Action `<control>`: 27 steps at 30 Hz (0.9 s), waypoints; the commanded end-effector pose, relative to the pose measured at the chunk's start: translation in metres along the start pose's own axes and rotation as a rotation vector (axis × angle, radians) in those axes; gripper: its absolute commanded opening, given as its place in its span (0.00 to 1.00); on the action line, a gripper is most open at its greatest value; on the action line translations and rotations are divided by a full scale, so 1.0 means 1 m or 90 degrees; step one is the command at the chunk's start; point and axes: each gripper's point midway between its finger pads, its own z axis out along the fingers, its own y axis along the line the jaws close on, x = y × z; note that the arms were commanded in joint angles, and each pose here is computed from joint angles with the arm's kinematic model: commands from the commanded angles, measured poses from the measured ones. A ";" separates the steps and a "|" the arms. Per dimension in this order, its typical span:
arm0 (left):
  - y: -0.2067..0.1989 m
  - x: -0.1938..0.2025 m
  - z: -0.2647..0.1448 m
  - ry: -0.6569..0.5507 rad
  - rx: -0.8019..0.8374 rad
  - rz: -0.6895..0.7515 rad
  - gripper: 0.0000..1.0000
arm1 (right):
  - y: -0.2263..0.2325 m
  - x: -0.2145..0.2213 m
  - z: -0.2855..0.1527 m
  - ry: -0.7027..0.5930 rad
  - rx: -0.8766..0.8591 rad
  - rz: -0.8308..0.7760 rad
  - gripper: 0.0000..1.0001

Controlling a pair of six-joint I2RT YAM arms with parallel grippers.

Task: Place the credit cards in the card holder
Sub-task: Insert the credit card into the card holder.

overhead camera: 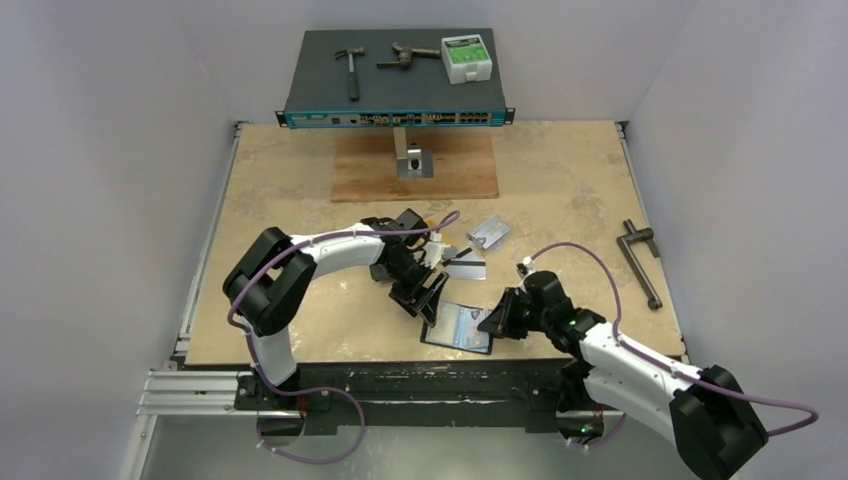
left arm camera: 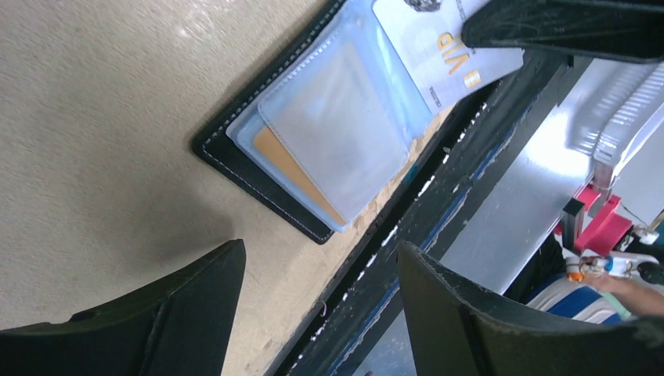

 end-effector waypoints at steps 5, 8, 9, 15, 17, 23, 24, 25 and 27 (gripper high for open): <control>0.011 -0.024 0.008 -0.084 -0.021 -0.043 0.71 | -0.017 0.000 -0.003 -0.031 0.028 -0.020 0.00; 0.009 -0.030 0.015 -0.083 -0.002 -0.051 0.71 | -0.012 -0.002 -0.003 -0.029 0.021 -0.029 0.00; 0.009 -0.033 0.017 -0.083 0.001 -0.052 0.71 | -0.012 -0.001 -0.002 -0.023 0.021 -0.029 0.00; 0.003 -0.042 0.019 -0.107 0.030 -0.048 0.70 | -0.017 0.008 0.009 0.005 0.020 -0.028 0.00; 0.001 -0.042 0.019 -0.111 0.038 -0.048 0.70 | -0.019 0.010 0.011 0.011 0.024 -0.029 0.00; -0.022 -0.050 0.009 -0.134 0.100 -0.027 0.66 | -0.034 0.021 0.018 0.037 0.053 -0.026 0.00; -0.028 -0.052 0.006 -0.141 0.117 -0.020 0.65 | -0.035 0.021 0.019 0.038 0.056 -0.027 0.00; -0.032 -0.052 0.003 -0.144 0.125 -0.014 0.65 | -0.036 0.021 0.019 0.039 0.062 -0.026 0.00; -0.038 -0.053 0.000 -0.147 0.140 -0.004 0.64 | -0.034 0.020 0.019 0.038 0.062 -0.027 0.00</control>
